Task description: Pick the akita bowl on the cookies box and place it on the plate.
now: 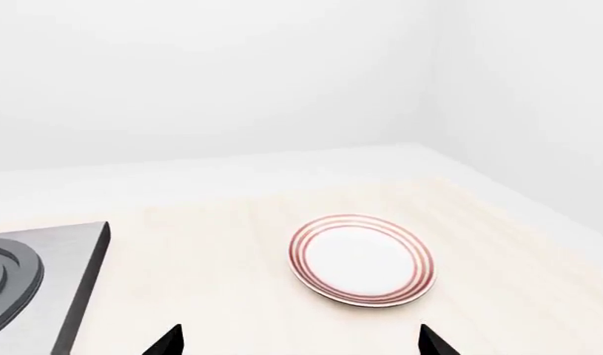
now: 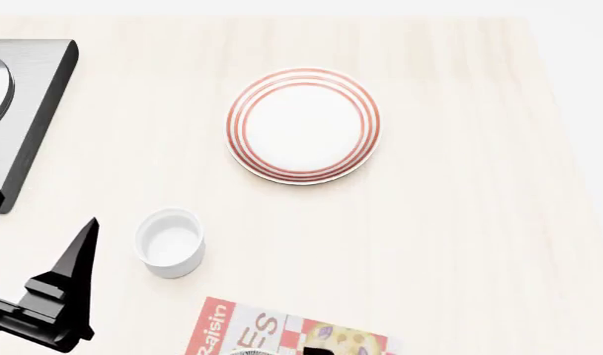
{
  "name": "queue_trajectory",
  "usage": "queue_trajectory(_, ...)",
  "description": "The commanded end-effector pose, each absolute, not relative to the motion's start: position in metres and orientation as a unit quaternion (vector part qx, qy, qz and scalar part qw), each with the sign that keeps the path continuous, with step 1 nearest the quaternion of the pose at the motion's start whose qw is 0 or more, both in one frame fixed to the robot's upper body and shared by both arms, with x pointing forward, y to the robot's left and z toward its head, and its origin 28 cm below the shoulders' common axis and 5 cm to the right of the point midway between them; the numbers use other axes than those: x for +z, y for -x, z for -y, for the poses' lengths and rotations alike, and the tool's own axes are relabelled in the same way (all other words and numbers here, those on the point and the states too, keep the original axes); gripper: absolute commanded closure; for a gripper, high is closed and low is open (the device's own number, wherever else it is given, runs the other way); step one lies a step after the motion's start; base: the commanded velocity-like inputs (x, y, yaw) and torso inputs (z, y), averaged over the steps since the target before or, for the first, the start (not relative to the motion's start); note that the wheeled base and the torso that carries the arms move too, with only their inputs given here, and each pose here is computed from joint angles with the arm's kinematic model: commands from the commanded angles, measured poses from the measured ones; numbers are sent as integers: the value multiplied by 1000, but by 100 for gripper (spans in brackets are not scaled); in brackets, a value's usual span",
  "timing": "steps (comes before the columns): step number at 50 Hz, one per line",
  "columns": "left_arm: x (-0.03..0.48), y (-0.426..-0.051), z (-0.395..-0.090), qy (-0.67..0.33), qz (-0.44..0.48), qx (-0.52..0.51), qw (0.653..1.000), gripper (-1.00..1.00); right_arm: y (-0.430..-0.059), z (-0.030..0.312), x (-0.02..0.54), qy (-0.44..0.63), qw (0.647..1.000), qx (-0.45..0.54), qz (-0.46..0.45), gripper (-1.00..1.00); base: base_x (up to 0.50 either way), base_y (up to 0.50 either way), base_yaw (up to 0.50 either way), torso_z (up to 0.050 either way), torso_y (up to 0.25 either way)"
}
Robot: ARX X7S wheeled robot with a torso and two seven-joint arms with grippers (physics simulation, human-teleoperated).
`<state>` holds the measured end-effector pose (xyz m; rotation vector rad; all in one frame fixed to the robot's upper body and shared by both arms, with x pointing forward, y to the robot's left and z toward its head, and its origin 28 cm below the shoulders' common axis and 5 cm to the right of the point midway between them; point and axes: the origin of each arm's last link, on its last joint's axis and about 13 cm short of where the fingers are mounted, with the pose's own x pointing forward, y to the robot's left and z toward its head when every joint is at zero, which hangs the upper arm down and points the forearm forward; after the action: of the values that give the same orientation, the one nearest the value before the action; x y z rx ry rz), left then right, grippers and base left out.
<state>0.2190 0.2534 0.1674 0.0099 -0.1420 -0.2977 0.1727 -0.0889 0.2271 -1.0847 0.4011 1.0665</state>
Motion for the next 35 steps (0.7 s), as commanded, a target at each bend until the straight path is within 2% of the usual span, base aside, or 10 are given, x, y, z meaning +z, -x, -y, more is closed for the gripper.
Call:
queue_trajectory(1, 167, -219, -254, -4, 70, -146, 987, -100, -179, 86, 223, 500, 690, 489, -186, -100, 0, 0, 0, 0, 0)
queue_trajectory(26, 165, -219, -254, -3, 67, -147, 987, -100, -198, 86, 218, 511, 692, 474, -189, -100, 0, 0, 0, 0, 0)
queue_trajectory(35, 164, -219, -254, -2, 67, -148, 987, -100, -198, 79, 215, 517, 682, 487, -176, -100, 0, 0, 0, 0, 0)
